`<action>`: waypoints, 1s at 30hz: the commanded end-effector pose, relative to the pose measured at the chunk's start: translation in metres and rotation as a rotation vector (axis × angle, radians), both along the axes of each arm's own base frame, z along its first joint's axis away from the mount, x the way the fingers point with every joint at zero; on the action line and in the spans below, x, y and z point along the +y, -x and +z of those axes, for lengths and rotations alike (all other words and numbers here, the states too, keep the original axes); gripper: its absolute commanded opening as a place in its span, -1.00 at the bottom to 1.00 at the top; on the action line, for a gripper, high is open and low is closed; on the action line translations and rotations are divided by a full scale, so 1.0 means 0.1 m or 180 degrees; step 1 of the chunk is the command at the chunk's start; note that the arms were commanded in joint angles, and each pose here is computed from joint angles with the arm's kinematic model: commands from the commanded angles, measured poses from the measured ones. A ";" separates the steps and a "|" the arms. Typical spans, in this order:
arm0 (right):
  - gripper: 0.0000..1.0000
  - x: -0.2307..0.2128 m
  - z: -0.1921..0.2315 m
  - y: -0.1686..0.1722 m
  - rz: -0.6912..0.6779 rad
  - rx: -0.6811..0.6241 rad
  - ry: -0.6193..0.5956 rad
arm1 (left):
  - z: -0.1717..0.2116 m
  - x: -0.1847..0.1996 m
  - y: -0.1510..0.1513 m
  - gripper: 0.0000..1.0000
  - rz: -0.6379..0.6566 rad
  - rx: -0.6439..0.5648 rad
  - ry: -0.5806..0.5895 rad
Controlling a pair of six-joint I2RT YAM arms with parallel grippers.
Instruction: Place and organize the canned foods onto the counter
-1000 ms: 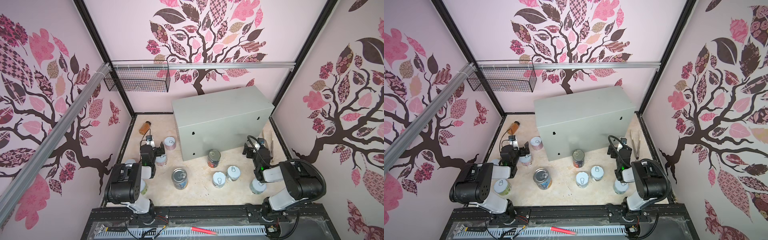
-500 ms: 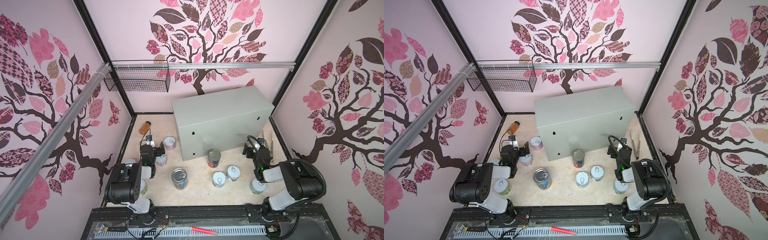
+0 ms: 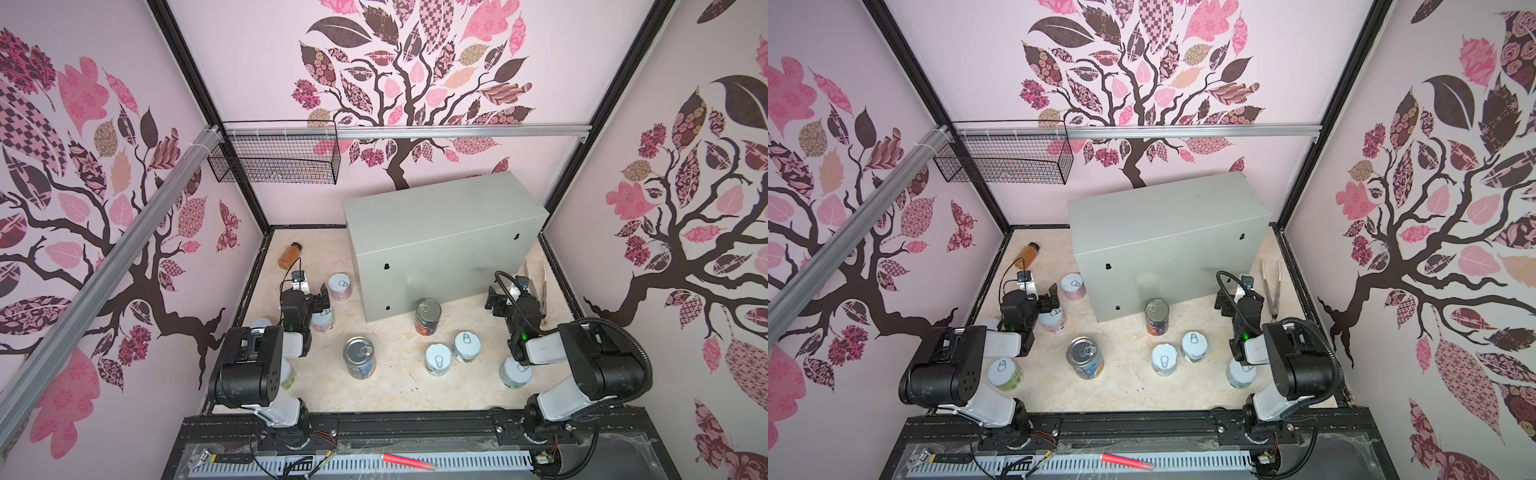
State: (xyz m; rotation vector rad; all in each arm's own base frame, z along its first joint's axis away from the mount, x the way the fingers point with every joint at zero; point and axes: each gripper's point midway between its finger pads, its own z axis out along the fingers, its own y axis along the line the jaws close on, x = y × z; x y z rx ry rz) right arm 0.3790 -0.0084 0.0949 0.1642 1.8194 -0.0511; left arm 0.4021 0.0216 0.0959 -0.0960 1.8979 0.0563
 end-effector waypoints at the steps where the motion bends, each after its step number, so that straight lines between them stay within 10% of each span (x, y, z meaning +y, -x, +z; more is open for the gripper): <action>1: 1.00 -0.01 0.22 -0.05 -0.0008 -0.0252 -0.0021 | 0.04 -0.01 0.00 0.96 -0.0017 -0.0030 0.0024; 19: 0.99 0.01 1.21 0.32 -0.0214 -0.0050 -0.0945 | 1.06 -0.14 0.11 0.96 0.0381 0.0344 0.0294; 30: 1.00 1.14 1.14 0.92 0.1218 0.0611 -0.1167 | 1.71 -0.73 1.14 0.96 0.0051 0.0148 0.0753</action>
